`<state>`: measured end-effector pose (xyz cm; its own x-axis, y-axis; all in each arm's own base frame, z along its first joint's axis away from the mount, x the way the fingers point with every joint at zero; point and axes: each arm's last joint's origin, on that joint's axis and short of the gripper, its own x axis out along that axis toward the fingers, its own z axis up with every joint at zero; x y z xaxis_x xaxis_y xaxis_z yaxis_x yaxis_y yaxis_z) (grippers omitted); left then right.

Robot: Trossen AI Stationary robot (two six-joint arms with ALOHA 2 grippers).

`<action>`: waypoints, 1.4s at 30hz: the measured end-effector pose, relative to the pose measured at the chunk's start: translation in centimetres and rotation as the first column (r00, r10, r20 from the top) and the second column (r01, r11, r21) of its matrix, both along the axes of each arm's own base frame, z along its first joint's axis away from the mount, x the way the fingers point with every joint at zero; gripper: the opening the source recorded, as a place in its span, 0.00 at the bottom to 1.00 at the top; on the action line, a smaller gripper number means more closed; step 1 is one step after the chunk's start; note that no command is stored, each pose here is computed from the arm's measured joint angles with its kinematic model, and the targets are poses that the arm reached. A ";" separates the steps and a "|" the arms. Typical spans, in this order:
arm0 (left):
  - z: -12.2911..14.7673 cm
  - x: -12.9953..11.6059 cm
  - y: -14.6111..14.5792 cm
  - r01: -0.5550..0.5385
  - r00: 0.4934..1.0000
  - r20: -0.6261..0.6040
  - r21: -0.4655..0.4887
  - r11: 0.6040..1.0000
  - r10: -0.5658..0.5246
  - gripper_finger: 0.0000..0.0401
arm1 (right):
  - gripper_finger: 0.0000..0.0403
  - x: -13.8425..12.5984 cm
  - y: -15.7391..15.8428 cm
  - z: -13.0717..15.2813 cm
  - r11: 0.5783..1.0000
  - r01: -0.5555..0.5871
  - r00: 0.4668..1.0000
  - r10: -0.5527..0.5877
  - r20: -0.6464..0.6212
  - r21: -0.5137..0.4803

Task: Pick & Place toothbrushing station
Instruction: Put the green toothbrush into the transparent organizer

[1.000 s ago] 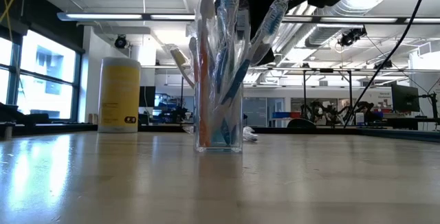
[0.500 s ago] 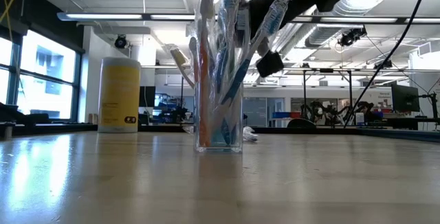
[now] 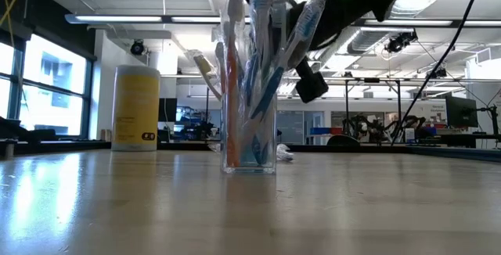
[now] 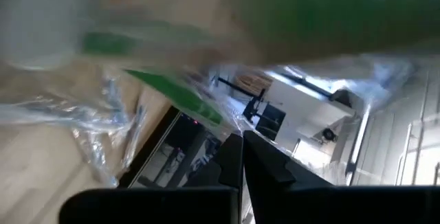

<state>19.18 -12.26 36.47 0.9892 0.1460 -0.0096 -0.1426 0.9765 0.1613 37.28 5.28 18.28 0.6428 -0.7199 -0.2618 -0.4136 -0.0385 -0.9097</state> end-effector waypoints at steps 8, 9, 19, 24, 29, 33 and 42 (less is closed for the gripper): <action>0.9 0.0 0.2 -0.047 0.996 0.071 -0.037 0.998 0.049 0.28 | 0.01 -0.2 0.7 -0.4 0.999 -0.030 0.999 0.031 -0.014 0.028; 0.9 0.0 0.2 -0.049 0.996 0.071 -0.034 0.998 0.052 0.28 | 0.01 -0.2 0.7 -0.4 0.999 -0.024 1.000 0.025 -0.001 0.039; 0.8 -0.1 0.2 -0.076 0.995 0.068 -0.031 0.997 0.078 0.28 | 0.01 -0.4 0.7 -0.9 0.992 -0.021 1.000 0.020 0.014 0.127; 0.7 -0.1 0.3 -0.097 0.994 0.056 -0.023 0.995 0.099 0.28 | 0.02 -0.4 0.8 -0.9 0.988 -0.045 0.999 0.042 0.022 0.147; 0.7 -0.1 0.3 -0.097 0.994 0.051 -0.018 0.995 0.098 0.28 | 0.11 -0.4 0.8 -0.9 0.989 -0.039 0.999 0.037 0.022 0.146; 0.5 -0.1 0.3 -0.097 0.995 0.036 -0.003 0.995 0.097 0.28 | 0.23 -0.5 0.7 -0.9 0.990 -0.006 0.999 0.000 0.042 0.142; 0.5 -0.1 0.3 -0.096 0.995 0.034 -0.002 0.995 0.096 0.28 | 0.40 -1.0 1.4 -0.5 0.993 0.108 0.992 -0.111 0.067 0.041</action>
